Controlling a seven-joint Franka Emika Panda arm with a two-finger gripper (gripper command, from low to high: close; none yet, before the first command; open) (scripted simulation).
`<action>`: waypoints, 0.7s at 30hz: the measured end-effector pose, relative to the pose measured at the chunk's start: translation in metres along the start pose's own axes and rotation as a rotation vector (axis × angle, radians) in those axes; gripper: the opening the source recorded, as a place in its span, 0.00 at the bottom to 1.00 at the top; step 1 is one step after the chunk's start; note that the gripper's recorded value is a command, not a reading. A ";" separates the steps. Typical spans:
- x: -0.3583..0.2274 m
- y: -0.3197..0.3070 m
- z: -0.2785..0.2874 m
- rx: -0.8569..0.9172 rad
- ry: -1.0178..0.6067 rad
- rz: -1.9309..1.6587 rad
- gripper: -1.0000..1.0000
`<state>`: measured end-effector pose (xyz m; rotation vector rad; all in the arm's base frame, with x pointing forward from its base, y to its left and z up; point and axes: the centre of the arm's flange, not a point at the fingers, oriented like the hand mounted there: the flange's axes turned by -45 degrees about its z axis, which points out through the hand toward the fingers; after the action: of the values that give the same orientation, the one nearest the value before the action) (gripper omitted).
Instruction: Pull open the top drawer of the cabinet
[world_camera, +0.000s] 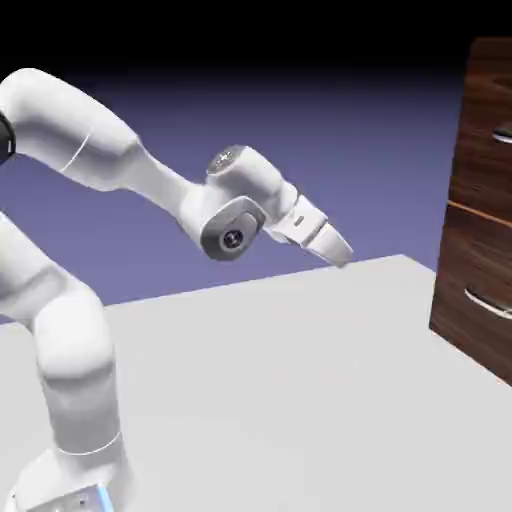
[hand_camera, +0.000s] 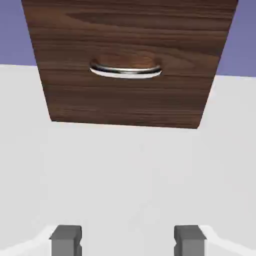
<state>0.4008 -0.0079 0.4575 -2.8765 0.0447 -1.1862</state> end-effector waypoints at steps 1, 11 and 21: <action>0.006 0.011 0.007 0.005 -0.012 0.075 0.50; 0.035 0.129 0.088 -0.045 -0.095 0.773 0.50; 0.042 0.242 0.140 -0.191 -0.002 1.328 0.50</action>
<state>0.5257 -0.2487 0.3781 -2.0425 1.7492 -0.8189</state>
